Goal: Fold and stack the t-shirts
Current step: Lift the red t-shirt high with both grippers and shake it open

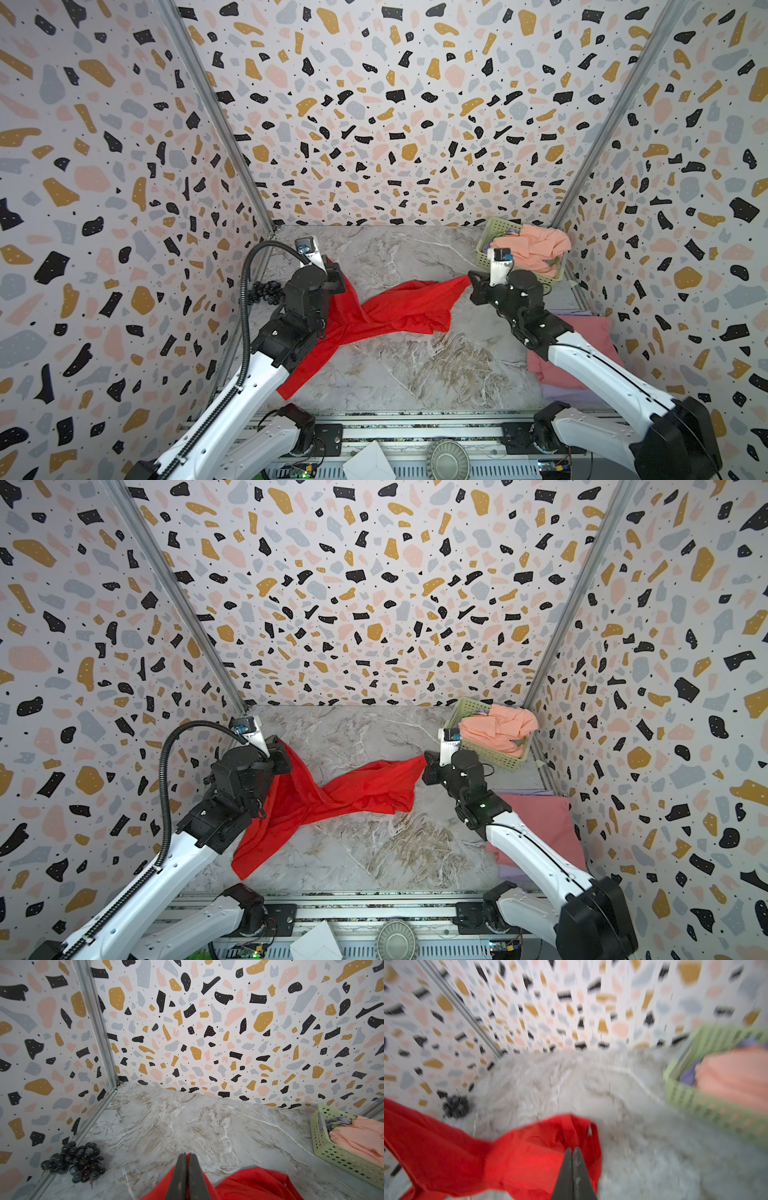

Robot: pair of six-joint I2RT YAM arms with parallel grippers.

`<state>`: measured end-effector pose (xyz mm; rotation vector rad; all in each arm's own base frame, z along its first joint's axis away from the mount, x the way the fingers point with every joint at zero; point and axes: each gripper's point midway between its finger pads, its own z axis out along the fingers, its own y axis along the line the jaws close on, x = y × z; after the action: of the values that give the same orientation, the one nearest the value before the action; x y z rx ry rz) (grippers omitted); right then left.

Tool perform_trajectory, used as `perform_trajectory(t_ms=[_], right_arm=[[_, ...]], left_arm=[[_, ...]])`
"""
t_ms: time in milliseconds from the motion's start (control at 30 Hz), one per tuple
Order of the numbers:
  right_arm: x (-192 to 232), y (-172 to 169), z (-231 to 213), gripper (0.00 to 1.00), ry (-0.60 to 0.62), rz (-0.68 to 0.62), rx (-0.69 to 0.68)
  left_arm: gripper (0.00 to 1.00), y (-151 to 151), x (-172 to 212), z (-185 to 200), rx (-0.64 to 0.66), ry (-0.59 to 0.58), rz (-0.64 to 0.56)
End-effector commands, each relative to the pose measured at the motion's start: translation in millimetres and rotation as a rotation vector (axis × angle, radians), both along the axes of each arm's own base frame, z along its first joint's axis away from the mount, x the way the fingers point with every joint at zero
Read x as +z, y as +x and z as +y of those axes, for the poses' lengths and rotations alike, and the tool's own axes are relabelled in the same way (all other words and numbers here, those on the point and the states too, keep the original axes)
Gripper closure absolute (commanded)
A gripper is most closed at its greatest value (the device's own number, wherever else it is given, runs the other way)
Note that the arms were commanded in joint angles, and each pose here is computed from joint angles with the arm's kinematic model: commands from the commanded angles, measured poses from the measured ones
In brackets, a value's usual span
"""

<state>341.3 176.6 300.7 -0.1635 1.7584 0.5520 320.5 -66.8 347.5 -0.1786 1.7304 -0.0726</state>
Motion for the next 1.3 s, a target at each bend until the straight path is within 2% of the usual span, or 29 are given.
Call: perform_trajectory(t_ms=[0, 100, 267, 400, 600, 833, 967, 1067, 1267], right_arm=[[93, -7, -22, 1.00, -0.021, -0.231, -0.090], [137, -13, -28, 1.00, -0.055, -0.336, -0.108], [256, -39, -45, 1.00, -0.070, -0.628, -0.173], [341, -72, -57, 1.00, -0.055, -0.828, -0.194], [420, -131, -77, 1.00, -0.055, -1.018, -0.204], [459, -164, -95, 1.00, -0.096, -1.128, -0.267], [470, -161, -94, 1.00, -0.126, -1.158, -0.294], [457, -119, -81, 1.00, -0.189, -1.091, -0.326], [396, -31, -37, 1.00, -0.243, -0.946, -0.260]], left_arm=[[1.00, -13, 67, 14, 0.035, -0.035, -0.181], [1.00, -21, 93, 19, 0.040, -0.041, -0.240], [1.00, -39, 157, 20, -0.001, -0.050, -0.385], [1.00, -61, 200, 17, -0.070, -0.062, -0.492], [1.00, -108, 243, 36, -0.075, -0.064, -0.619], [1.00, -154, 280, 51, -0.103, -0.058, -0.732], [1.00, -160, 285, 55, -0.090, -0.062, -0.750], [1.00, -138, 270, 50, -0.062, -0.043, -0.694], [1.00, -73, 215, 49, 0.102, 0.007, -0.533]])
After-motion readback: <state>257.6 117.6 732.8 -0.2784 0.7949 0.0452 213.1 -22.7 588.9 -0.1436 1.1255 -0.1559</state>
